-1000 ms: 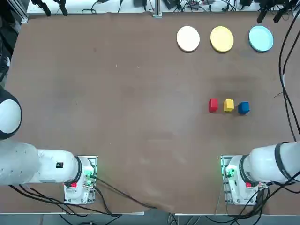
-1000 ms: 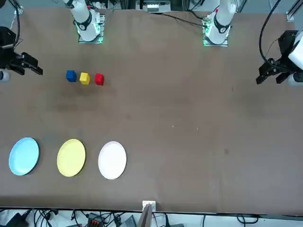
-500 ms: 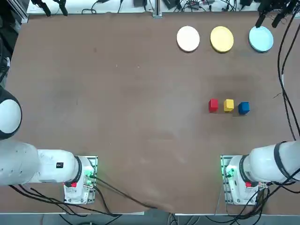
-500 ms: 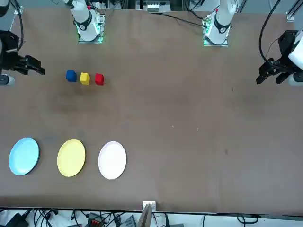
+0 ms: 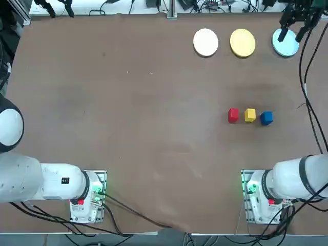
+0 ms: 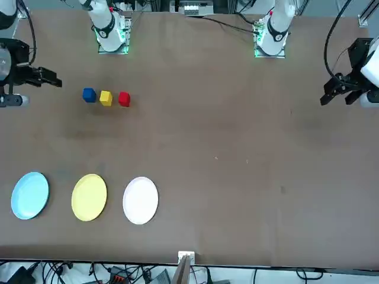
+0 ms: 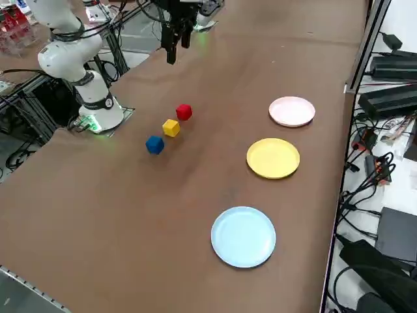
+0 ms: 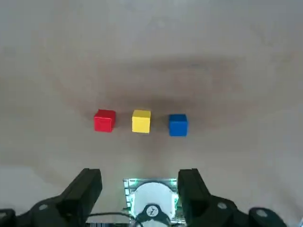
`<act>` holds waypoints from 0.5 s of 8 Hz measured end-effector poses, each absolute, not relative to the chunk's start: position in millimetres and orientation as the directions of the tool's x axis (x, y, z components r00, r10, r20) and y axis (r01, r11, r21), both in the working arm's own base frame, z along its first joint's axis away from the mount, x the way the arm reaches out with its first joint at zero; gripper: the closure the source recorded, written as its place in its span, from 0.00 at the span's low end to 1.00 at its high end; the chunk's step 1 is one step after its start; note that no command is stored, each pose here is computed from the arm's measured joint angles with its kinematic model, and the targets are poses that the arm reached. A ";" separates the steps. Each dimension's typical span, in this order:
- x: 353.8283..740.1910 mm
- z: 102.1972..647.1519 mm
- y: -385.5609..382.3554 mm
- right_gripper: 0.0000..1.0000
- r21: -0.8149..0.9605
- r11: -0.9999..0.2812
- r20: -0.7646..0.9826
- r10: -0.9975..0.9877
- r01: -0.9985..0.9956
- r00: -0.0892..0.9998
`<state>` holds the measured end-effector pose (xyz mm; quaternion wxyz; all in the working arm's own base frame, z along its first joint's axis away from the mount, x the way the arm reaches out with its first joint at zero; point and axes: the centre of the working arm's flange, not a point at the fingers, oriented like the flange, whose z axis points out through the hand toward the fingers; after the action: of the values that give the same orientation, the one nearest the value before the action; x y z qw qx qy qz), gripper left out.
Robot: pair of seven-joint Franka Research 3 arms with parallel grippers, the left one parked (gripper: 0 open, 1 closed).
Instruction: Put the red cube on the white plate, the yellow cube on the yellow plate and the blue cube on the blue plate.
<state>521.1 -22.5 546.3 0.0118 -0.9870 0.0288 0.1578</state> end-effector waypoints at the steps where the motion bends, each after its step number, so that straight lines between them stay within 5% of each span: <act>1: 507.2 535.6 -19.3 0.02 -0.007 -0.997 -0.300 -0.077 -0.082 0.951; 4: 450.3 478.0 -0.9 0.02 -0.004 -0.998 -0.272 -0.064 -0.068 0.960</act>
<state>450.3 -0.9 478.0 0.0064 -0.9899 0.0333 0.1374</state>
